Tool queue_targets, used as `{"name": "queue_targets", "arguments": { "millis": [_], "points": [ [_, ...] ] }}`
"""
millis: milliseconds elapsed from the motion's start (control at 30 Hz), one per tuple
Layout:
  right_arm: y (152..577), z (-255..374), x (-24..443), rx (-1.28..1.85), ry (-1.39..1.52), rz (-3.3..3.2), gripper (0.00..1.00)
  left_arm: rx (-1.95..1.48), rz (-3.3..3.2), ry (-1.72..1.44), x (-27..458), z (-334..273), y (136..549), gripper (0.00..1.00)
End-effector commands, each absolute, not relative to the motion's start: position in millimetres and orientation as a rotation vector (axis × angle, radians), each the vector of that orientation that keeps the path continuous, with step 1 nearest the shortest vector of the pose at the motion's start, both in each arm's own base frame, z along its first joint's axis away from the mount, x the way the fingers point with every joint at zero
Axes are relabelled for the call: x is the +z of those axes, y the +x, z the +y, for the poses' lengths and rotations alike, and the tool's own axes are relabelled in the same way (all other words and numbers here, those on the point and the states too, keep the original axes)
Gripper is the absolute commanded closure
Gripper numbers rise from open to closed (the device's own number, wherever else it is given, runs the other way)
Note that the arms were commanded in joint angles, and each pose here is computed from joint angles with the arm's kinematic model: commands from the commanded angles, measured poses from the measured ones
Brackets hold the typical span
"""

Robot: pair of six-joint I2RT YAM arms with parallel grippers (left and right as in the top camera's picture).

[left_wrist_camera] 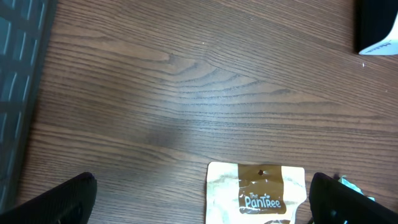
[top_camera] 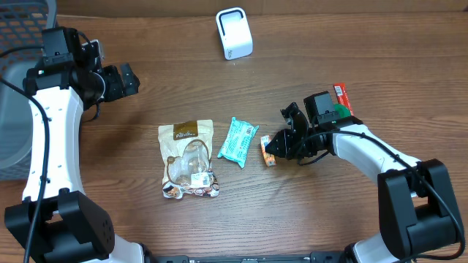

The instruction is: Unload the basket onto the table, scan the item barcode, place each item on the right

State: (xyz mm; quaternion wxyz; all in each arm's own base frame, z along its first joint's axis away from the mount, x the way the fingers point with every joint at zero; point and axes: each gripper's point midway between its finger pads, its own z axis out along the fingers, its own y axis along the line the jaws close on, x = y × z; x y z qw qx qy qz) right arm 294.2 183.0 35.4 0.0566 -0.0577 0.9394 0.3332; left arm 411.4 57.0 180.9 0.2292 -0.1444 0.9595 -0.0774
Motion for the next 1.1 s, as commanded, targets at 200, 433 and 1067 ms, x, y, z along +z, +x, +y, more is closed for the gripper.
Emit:
{"name": "queue_targets", "arguments": {
  "millis": [200, 433, 1067],
  "points": [
    [300.5, 183.5, 41.8, 0.995, -0.192, 2.820, 0.49, -0.208, 2.637, -0.408, 181.8, 57.4, 412.1, 0.01],
    [316.4, 185.5, 60.1, 0.972, -0.213, 2.782, 0.42, -0.208, 2.637, -0.408, 181.8, 57.4, 412.1, 0.00],
    [305.5, 172.0, 72.2, 0.219, -0.294, 2.939, 0.30, -0.208, 2.637, -0.408, 181.8, 57.2, 412.1, 0.00]
  ]
}}
